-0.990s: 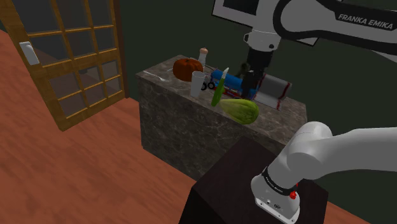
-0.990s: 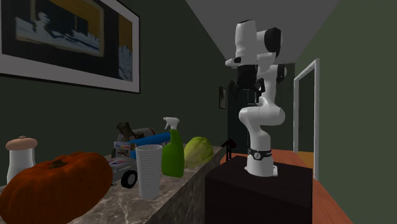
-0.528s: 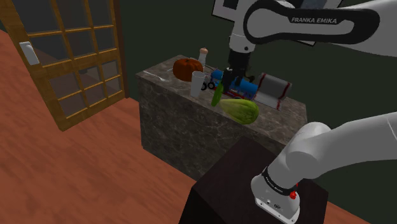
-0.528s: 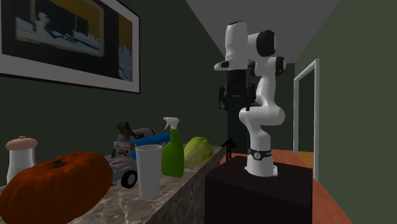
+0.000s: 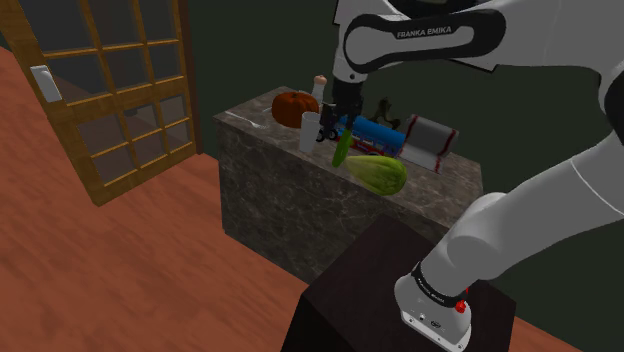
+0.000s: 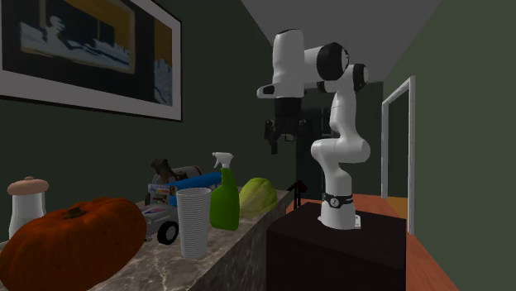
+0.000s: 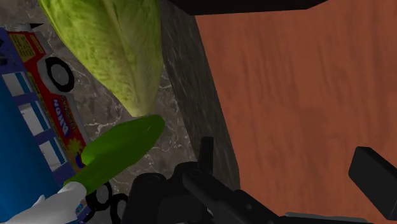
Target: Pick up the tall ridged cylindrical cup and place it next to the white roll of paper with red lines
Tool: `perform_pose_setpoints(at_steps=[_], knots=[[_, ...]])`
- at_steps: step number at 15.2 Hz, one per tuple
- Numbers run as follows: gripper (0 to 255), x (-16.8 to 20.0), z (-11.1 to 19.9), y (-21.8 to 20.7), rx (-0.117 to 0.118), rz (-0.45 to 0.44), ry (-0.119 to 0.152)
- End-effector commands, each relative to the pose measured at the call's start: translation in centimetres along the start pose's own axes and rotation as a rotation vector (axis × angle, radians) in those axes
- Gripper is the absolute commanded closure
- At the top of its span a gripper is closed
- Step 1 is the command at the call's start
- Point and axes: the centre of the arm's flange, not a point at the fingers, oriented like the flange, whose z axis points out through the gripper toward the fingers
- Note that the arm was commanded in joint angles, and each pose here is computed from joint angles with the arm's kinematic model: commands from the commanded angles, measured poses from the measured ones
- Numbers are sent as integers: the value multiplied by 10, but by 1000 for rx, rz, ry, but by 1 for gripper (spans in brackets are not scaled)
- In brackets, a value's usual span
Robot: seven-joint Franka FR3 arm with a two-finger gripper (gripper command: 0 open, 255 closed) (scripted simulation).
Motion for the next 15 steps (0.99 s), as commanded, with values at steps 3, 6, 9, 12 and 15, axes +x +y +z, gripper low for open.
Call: perform_pose_setpoints(at_steps=[3, 6, 9, 12, 15], knots=[[0, 47, 18, 14, -5, 51, 20], [0, 82, 29, 24, -8, 89, 34], [0, 116, 39, 35, -11, 127, 48], [0, 150, 48, 48, -15, 165, 62], [0, 184, 57, 62, -18, 203, 76]])
